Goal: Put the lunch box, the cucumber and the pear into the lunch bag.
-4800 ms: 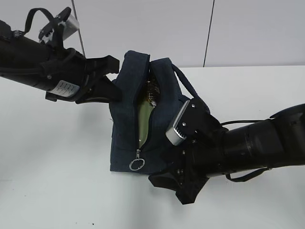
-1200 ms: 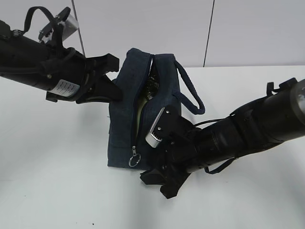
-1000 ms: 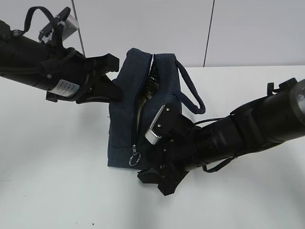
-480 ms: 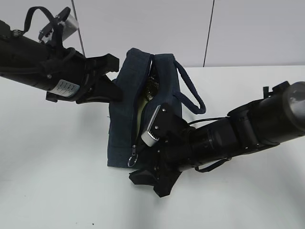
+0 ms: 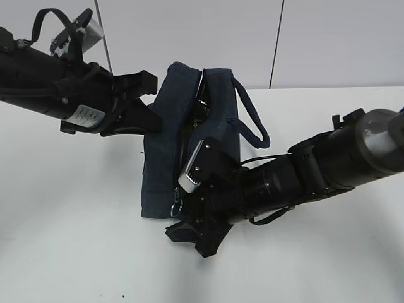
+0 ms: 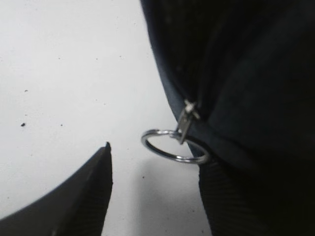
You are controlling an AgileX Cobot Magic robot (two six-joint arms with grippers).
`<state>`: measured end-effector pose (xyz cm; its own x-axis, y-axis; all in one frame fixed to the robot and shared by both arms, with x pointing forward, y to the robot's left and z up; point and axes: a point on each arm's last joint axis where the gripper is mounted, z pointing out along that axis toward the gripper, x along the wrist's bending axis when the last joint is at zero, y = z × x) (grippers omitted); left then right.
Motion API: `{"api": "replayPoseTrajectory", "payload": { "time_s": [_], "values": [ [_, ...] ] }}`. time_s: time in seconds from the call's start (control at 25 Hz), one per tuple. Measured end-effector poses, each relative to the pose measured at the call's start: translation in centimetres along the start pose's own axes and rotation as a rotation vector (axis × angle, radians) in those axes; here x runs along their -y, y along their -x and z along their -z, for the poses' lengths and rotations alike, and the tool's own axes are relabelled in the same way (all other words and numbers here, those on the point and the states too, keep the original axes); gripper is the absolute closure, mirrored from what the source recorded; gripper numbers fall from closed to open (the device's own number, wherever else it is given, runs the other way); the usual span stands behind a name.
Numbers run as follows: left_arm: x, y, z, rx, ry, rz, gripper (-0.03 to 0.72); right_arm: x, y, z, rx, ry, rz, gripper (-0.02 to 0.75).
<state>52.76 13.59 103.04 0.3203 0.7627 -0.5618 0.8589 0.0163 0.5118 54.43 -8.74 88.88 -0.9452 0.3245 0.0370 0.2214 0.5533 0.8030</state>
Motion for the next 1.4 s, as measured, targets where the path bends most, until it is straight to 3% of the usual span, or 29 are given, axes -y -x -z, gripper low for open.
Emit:
{"api": "replayPoseTrajectory", "payload": {
  "time_s": [0.28, 0.52, 0.88, 1.4],
  "values": [
    [-0.1, -0.2, 0.1, -0.007, 0.011, 0.002, 0.703, -0.6, 0.8, -0.6, 0.004, 0.016, -0.001, 0.287],
    [-0.1, -0.2, 0.0, -0.008, 0.008, 0.001, 0.703, -0.8, 0.5, -1.2, -0.067, 0.07, -0.027, 0.287],
    [0.0, -0.1, 0.0, -0.002, -0.004, 0.0, 0.703, -1.1, 0.4, -1.2, -0.083, 0.089, -0.028, 0.311],
    [0.1, -0.1, 0.0, 0.003, -0.015, 0.0, 0.703, -1.2, 0.5, -1.2, -0.083, 0.094, -0.053, 0.519]
  ]
}}
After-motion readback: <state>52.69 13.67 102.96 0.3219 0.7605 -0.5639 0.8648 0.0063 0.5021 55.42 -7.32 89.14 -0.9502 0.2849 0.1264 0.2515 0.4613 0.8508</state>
